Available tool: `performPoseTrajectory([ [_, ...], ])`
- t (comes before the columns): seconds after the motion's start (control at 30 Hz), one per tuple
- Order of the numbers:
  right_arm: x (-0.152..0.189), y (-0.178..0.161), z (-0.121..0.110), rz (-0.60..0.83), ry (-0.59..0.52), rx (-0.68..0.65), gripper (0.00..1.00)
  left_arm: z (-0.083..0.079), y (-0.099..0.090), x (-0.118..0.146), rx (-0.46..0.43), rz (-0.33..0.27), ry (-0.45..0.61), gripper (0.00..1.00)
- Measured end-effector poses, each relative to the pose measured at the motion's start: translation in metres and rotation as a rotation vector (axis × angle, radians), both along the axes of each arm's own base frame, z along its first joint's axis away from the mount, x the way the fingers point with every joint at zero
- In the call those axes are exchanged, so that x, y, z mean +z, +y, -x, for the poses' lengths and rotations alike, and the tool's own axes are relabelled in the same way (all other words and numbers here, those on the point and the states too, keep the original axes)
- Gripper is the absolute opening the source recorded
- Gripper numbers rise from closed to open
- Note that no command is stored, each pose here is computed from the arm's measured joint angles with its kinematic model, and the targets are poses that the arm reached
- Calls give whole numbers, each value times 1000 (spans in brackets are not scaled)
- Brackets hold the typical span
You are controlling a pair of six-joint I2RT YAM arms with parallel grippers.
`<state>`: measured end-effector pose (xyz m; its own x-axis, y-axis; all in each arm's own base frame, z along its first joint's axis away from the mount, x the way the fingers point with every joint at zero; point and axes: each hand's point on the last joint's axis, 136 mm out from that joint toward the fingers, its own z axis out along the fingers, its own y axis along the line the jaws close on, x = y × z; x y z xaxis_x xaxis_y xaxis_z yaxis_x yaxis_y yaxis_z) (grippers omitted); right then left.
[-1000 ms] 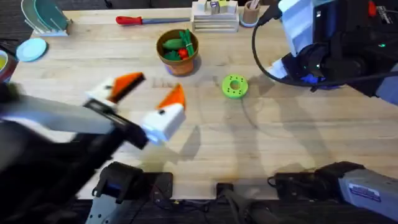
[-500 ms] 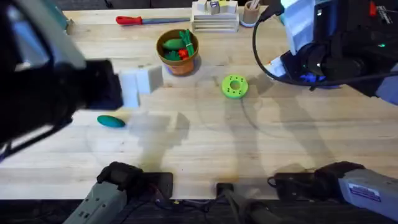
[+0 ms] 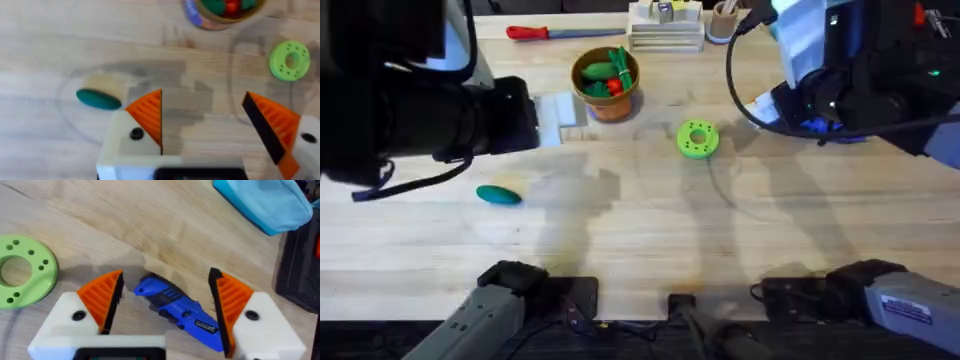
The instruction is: Pick up the gripper from the table and insert it into the empty holder that is missing its gripper. Then pick up a screw, insert it into the mounting hole, and use the screwdriver to tighten it. Finally, clean up the table by picking up the vegetable and placing it into the bucket.
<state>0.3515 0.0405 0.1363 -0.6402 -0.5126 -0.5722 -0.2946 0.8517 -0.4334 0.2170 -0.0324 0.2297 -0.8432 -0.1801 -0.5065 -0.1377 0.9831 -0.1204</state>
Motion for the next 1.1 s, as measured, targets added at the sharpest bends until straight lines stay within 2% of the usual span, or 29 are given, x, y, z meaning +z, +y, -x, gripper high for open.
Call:
performPoseTrajectory([
  [0.27,0,0,0,0,1,0,992,-4,35,-32,333,70,144,991],
  [0.43,0,0,0,0,1,0,992,9,62,-70,611,128,247,991],
  [0.57,0,0,0,0,1,0,992,25,80,-100,869,182,331,991],
  [0.7,0,0,0,0,1,0,992,34,95,-118,1064,219,384,992],
  [0.87,0,0,0,0,1,0,992,27,110,-134,1180,237,407,992],
  [1.1,0,0,0,0,1,0,992,9,124,-161,1200,230,443,992],
])
